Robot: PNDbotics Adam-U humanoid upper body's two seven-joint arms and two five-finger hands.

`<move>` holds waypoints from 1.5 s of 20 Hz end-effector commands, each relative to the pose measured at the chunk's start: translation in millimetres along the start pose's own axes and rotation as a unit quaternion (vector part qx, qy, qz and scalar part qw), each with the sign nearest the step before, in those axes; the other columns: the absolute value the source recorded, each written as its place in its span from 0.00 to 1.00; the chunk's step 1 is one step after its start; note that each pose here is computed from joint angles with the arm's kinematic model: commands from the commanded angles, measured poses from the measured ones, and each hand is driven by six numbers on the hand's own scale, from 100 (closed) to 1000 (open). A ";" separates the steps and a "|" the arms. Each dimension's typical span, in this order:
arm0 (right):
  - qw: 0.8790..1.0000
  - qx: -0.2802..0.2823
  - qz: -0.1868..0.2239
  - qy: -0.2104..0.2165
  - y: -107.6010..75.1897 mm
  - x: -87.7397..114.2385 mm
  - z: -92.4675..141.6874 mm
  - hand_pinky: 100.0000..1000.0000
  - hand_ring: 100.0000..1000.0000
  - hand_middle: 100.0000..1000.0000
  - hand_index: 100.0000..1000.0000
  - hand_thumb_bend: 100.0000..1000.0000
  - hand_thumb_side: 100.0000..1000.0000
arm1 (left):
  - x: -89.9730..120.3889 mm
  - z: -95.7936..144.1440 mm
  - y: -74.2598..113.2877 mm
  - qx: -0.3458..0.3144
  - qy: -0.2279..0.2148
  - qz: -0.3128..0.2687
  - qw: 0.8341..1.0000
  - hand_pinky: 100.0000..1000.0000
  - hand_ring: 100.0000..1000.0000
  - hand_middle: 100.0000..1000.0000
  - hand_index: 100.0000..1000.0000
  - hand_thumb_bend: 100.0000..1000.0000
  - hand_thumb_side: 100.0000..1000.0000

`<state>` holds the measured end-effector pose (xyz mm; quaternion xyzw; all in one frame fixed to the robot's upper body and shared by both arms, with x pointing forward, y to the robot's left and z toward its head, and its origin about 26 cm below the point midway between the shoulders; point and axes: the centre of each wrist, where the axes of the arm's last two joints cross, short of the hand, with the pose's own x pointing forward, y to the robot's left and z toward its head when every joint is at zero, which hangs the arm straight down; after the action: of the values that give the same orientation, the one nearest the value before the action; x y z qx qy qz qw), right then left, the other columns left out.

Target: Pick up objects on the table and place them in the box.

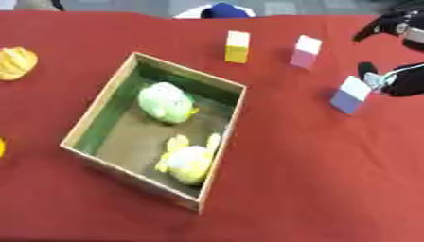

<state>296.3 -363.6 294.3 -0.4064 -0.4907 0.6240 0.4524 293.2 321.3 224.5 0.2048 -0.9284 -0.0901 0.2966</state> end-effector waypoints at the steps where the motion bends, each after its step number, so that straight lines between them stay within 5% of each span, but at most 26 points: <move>1: 0.998 0.027 0.047 0.013 -17.3 -10.2 5.2 0.93 1.00 0.91 0.91 0.13 0.36 | 6.1 -5.9 7.4 -0.005 -0.015 -0.014 1.000 0.76 0.60 0.65 0.84 0.00 0.56; 15: 0.993 0.093 0.068 0.031 -16.2 -33.2 1.2 0.94 1.00 0.92 0.93 0.33 0.36 | 6.2 -6.3 8.8 -0.003 -0.015 -0.015 1.000 0.76 0.60 0.65 0.84 0.00 0.56; 20: 0.995 0.084 0.050 0.033 -11.2 -38.1 -1.7 0.91 1.00 0.90 0.93 0.26 0.33 | 6.5 -6.9 8.5 -0.004 -0.015 -0.013 1.000 0.76 0.60 0.65 0.84 0.00 0.56; 24: 0.995 0.085 0.012 0.044 -5.7 -43.7 -4.5 0.87 0.95 0.85 0.93 0.09 0.26 | 6.6 -7.0 8.5 -0.005 -0.014 -0.013 1.000 0.76 0.60 0.65 0.84 0.00 0.56; 30: 0.991 0.111 -0.043 0.059 -6.1 -55.9 -5.4 0.87 0.96 0.89 0.94 0.03 0.23 | 7.0 -7.7 8.5 -0.010 -0.015 -0.014 1.000 0.76 0.60 0.65 0.84 0.00 0.56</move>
<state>319.6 -409.4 286.9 -0.3555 -0.4143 0.6349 0.5467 292.9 322.1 225.1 0.2061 -0.9268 -0.0943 0.2994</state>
